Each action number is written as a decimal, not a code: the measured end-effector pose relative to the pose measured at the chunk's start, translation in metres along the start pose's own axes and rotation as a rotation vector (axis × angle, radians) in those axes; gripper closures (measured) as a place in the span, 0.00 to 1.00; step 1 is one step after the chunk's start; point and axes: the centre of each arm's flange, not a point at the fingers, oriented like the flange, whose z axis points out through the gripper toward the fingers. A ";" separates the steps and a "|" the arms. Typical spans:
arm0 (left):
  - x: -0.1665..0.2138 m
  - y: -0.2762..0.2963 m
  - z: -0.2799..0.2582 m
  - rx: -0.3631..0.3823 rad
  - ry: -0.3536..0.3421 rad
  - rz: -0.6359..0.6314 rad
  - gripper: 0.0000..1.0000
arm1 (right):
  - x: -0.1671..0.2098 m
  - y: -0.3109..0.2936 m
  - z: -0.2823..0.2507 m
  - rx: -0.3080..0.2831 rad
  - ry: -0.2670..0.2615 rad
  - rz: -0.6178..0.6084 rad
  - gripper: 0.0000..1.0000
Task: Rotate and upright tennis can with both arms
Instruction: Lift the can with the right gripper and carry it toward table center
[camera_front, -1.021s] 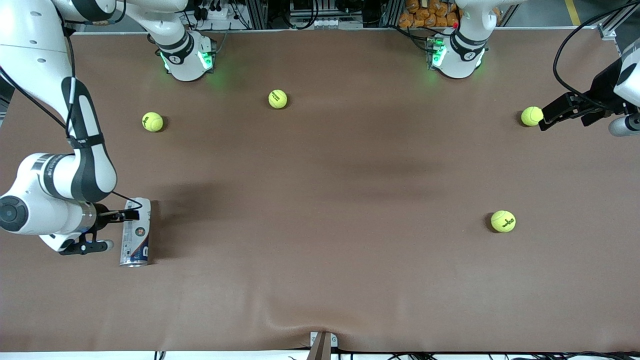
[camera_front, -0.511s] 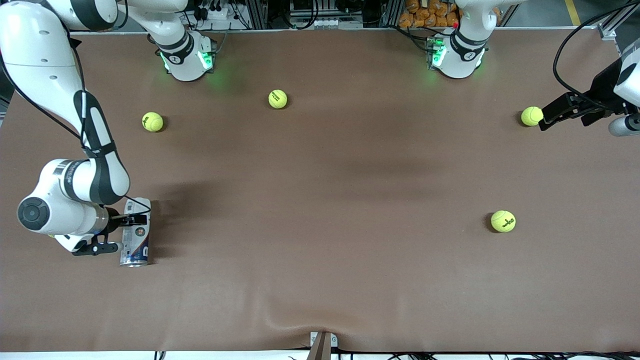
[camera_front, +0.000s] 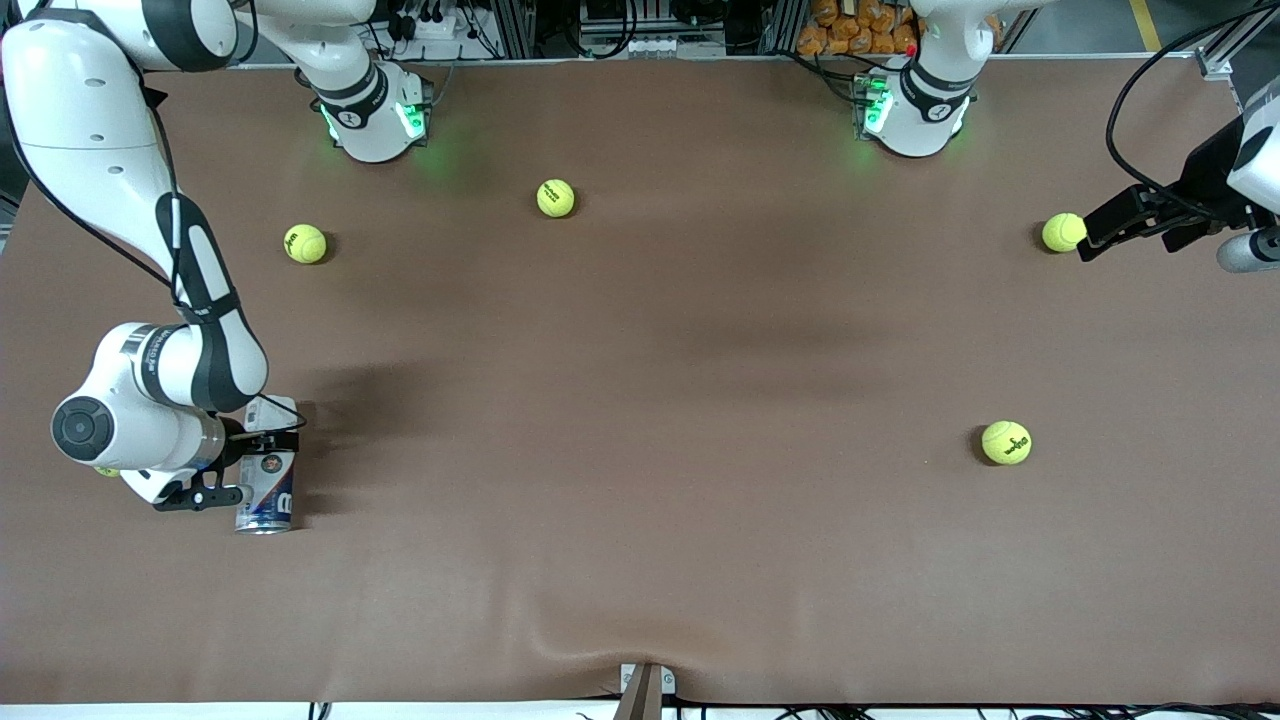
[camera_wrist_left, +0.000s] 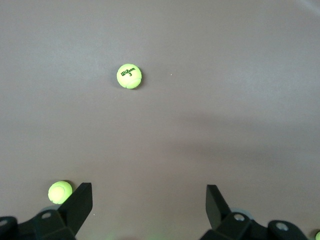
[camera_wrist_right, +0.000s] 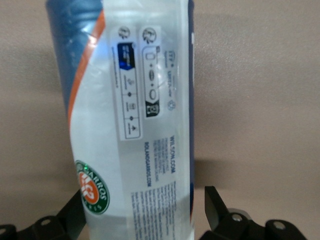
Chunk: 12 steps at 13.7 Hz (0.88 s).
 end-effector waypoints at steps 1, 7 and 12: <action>0.000 0.000 0.000 0.000 0.000 0.000 0.00 | 0.000 0.000 0.003 0.000 -0.002 0.000 0.00; 0.000 0.000 0.000 0.000 0.000 0.000 0.00 | -0.001 0.004 0.005 0.002 -0.005 0.009 0.28; 0.000 0.000 0.000 0.000 0.000 0.000 0.00 | -0.001 0.003 0.001 0.005 -0.007 0.006 0.36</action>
